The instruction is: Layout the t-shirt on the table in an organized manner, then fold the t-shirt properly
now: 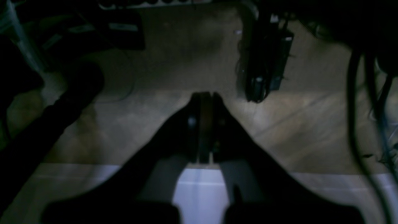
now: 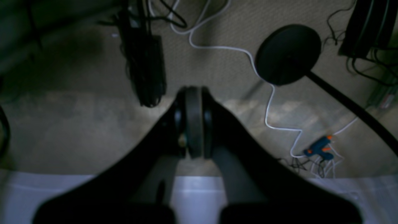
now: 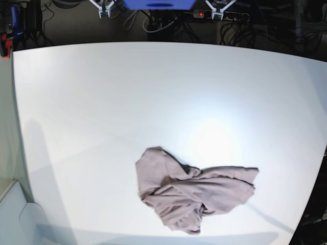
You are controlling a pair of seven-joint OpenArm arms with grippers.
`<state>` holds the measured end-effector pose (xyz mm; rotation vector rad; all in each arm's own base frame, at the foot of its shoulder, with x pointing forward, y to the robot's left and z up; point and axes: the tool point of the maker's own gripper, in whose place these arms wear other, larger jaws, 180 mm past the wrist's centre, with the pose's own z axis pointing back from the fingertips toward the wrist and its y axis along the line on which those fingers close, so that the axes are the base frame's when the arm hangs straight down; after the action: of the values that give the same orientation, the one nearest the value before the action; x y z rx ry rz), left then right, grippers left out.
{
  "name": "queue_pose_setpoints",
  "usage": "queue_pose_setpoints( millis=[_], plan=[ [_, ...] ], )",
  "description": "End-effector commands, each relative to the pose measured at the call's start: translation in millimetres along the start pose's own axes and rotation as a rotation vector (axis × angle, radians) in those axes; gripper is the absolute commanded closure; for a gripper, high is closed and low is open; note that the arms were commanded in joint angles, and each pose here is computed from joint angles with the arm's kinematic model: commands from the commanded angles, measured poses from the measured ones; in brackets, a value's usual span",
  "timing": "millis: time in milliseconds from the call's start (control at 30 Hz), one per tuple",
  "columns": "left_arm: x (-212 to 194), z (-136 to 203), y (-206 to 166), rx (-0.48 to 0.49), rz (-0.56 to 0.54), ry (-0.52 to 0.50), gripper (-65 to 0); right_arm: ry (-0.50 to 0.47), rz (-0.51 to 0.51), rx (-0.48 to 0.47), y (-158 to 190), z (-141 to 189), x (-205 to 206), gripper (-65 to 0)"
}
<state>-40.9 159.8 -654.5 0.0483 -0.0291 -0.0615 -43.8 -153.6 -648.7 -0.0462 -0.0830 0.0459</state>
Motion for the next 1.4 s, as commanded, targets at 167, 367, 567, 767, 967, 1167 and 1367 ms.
queue_pose_setpoints(
  millis=[167, 367, 567, 767, 967, 1167, 1367],
  plan=[
    [-12.0, 32.2, 32.7, 0.044, -0.044, -0.121, -0.1, -0.070, 0.032, -0.023, -21.7, 31.2, -24.1, 0.0],
    [5.0, 88.5, 35.8, 0.031, -0.104, -0.295, -0.1, -0.181, 0.084, -0.043, -41.1, 72.2, -16.9, 0.0],
    [37.9, 161.6, 19.2, -0.018, -0.138, -0.484, -0.1, -0.350, 0.144, -0.029, -41.0, 134.2, 16.8, 0.0],
    [69.5, 230.2, 10.2, -0.114, -0.066, -0.628, -0.1, -0.554, 0.153, -0.054, -45.8, 215.1, 67.2, 0.0],
    [102.5, 280.6, 46.9, -0.082, 0.051, -0.753, -0.1, -0.754, 0.162, -0.071, -43.4, 283.2, 120.4, 0.0],
    [116.1, 291.8, 86.9, 0.003, 0.113, -0.804, -0.1, -0.921, 0.110, -0.025, -19.3, 291.6, 174.6, 0.0],
    [150.7, 307.5, 110.1, 0.010, 0.218, -0.919, -0.1, -1.087, 0.027, 0.015, 2.6, 307.0, 243.0, -3.3]
  ],
)
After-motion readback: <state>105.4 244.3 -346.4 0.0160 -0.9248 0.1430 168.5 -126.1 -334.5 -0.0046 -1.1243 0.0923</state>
